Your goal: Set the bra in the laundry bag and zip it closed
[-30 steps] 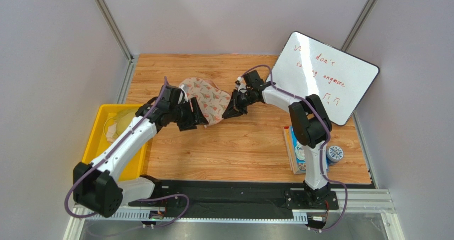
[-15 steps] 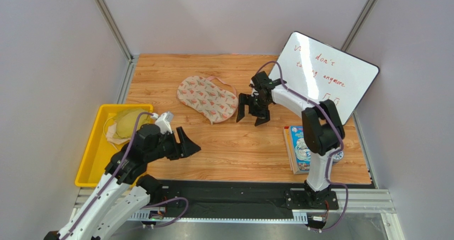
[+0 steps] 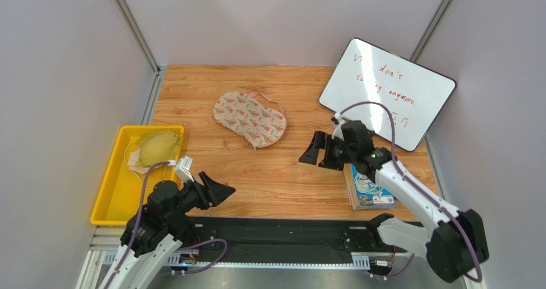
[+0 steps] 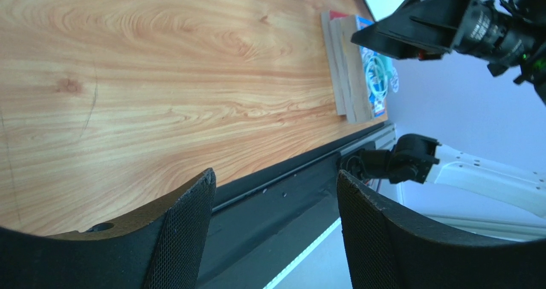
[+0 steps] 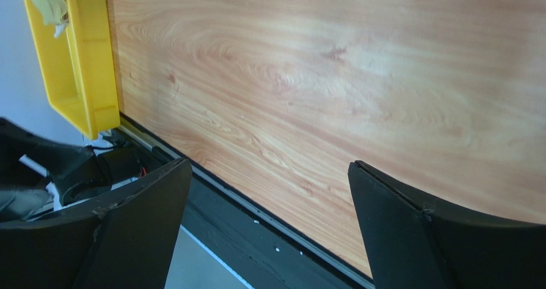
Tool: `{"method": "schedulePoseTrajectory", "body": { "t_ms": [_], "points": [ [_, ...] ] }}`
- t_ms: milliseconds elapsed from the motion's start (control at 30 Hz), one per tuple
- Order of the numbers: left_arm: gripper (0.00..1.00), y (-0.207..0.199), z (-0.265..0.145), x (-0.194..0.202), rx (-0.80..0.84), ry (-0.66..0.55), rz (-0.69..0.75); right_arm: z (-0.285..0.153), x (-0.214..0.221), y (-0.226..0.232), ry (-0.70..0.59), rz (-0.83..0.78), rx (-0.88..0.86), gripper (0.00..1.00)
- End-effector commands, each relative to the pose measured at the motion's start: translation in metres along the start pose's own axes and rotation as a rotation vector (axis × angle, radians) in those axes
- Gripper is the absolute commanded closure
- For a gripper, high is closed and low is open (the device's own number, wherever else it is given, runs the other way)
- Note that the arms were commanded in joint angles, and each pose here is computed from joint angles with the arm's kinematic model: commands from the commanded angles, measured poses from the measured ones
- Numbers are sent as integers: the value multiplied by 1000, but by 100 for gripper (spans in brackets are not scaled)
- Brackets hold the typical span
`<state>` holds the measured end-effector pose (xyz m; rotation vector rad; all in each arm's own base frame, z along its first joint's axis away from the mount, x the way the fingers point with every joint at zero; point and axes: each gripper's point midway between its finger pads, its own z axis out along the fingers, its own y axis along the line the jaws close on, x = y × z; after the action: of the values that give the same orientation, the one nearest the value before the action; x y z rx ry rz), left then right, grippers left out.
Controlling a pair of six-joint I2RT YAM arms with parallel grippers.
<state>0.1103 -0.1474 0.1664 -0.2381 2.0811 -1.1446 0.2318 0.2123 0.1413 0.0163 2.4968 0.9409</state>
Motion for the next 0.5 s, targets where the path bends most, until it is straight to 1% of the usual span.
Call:
{"method": "schedulePoseTrajectory", "body": {
  "t_ms": [0,33,67,100,133,200,233,267,300,333,367,400,433,467],
  "points": [
    [25,-20,-7,5,150,-3,30,-25,1,25,-199,29,-211,0],
    [25,-21,-5,8,165,8,35,-16,26,3,-178,65,-195,0],
    [25,-22,-5,7,176,4,37,-32,18,15,-278,70,-275,0],
    [25,-28,-6,4,215,-18,51,-31,25,8,-298,92,-291,0],
    [25,-27,-4,8,225,2,73,-21,44,-10,-291,121,-293,0],
    [25,-35,-2,6,276,-12,91,-37,45,4,-379,127,-440,0],
    [25,-32,3,10,278,2,83,-39,48,4,-394,134,-470,0],
    [25,-30,7,12,281,10,80,-29,64,-10,-367,166,-463,0],
    [25,-36,9,9,323,-7,89,-38,65,-5,-405,162,-534,0],
    [25,-28,19,18,330,28,81,-36,72,-7,-399,166,-552,0],
    [25,-27,25,22,350,39,52,-28,86,-20,-352,186,-505,0],
    [25,-36,29,17,418,9,54,-31,88,-17,-359,123,-521,0],
    [25,-21,43,28,413,37,24,-22,96,-25,-318,134,-477,0],
    [24,-18,50,31,434,42,-13,-16,100,-32,-298,144,-448,0]
  ]
}}
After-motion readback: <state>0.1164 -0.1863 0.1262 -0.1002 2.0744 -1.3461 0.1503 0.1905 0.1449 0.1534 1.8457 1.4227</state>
